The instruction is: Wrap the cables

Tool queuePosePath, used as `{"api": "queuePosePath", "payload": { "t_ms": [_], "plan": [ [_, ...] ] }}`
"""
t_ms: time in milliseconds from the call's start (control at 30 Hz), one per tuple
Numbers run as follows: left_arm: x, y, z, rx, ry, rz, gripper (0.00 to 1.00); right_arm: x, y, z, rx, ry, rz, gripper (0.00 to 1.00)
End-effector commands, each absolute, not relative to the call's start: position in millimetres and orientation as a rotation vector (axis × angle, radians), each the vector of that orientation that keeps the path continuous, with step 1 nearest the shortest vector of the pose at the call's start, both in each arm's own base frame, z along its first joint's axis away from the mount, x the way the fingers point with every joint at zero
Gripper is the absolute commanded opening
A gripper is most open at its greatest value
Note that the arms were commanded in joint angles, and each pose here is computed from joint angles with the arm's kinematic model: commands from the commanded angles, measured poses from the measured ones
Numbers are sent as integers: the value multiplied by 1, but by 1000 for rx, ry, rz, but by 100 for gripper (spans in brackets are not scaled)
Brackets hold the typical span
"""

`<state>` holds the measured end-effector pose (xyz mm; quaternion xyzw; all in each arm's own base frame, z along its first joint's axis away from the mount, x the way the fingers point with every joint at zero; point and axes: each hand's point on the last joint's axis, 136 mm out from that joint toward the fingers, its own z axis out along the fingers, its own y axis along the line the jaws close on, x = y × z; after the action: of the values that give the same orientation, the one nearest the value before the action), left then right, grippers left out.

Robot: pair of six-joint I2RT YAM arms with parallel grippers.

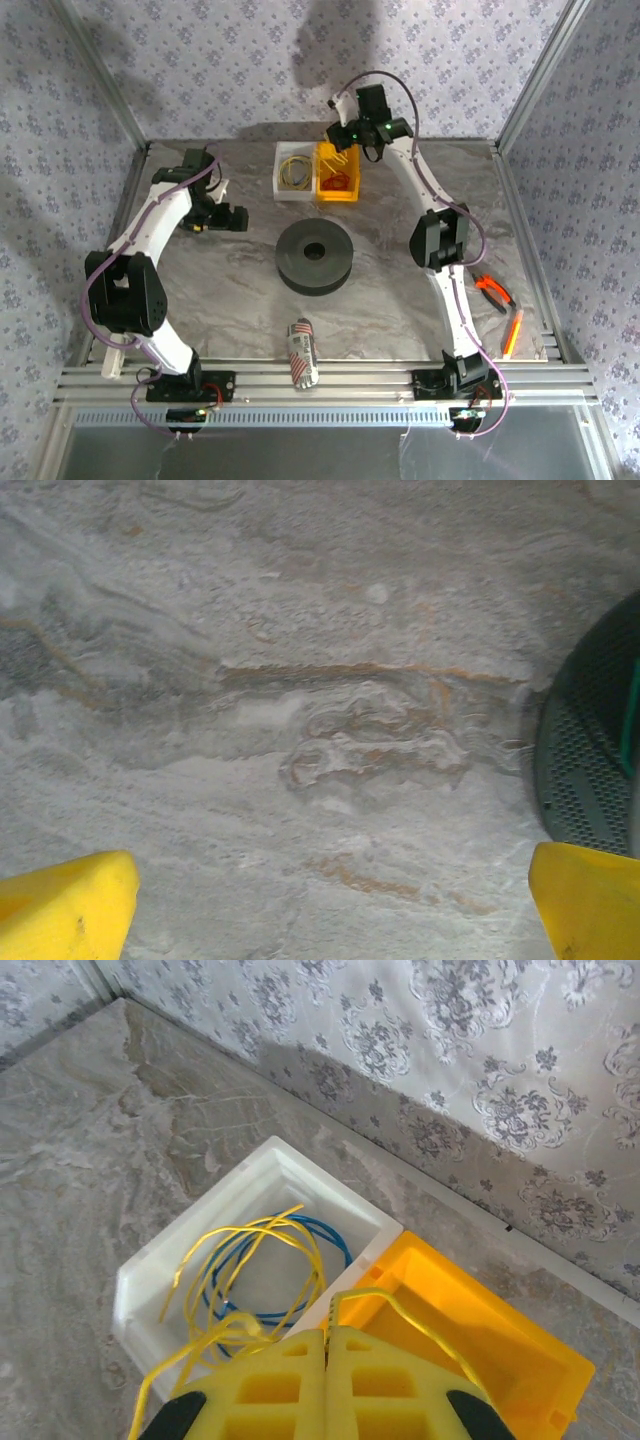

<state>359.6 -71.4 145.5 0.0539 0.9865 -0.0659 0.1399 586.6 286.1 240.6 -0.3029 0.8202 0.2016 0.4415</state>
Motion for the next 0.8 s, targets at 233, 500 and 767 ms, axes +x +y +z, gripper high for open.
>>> {"api": "queuePosePath", "payload": {
  "t_ms": [233,500,767],
  "plan": [
    [405,-157,249,168,2485,-837,100,511,326,301,-849,1937,501,0],
    [397,-203,262,249,2441,-974,94,484,345,315,-821,1943,529,0],
    [392,-208,253,237,2456,-992,81,479,355,322,-784,1948,549,0]
  ]
}}
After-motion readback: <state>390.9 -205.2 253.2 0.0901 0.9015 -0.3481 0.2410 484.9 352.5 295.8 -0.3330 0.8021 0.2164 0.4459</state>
